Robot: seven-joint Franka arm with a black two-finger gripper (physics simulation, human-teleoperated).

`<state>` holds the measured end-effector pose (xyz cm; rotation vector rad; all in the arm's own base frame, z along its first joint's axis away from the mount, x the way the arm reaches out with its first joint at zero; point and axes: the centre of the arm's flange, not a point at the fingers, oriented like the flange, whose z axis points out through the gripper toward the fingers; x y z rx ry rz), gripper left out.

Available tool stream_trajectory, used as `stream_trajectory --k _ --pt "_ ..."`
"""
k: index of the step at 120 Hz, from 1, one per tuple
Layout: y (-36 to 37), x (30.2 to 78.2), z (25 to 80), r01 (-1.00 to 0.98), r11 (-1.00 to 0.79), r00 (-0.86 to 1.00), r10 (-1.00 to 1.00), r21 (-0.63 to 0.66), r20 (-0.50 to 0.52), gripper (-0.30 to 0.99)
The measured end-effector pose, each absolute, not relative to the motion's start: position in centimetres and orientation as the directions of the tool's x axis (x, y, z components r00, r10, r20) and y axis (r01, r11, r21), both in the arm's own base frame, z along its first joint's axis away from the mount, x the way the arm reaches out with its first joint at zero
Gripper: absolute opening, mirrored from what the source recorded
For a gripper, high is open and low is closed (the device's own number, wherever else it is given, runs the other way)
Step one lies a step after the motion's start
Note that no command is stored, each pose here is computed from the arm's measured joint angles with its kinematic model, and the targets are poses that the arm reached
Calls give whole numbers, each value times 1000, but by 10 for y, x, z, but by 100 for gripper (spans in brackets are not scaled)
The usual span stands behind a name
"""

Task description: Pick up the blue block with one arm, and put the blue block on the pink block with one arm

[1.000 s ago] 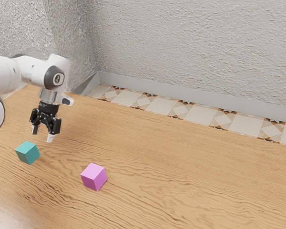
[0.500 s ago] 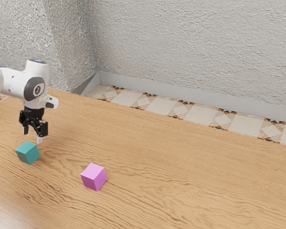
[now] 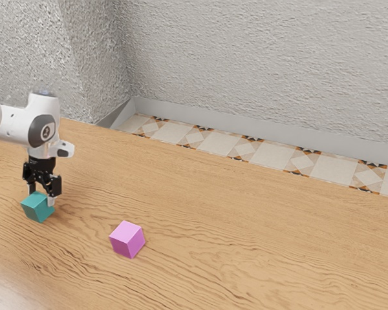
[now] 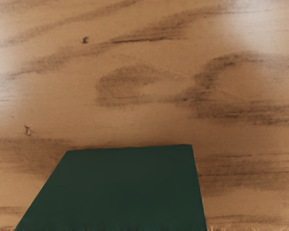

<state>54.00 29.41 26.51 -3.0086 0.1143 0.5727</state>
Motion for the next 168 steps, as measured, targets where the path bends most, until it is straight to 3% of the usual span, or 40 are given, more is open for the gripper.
stream_trajectory --k 56,86,124,148,168 --pt "303 530 256 -82 -995 921 -56 -53 -385 69" --pt "304 530 255 -85 -995 921 -59 -50 -386 46" --pt "304 532 258 -89 -994 923 -61 -56 -380 40" --pt "285 572 317 -84 -994 949 -60 -65 -308 39" --pt "204 607 335 -116 -993 934 -114 13 -339 38"
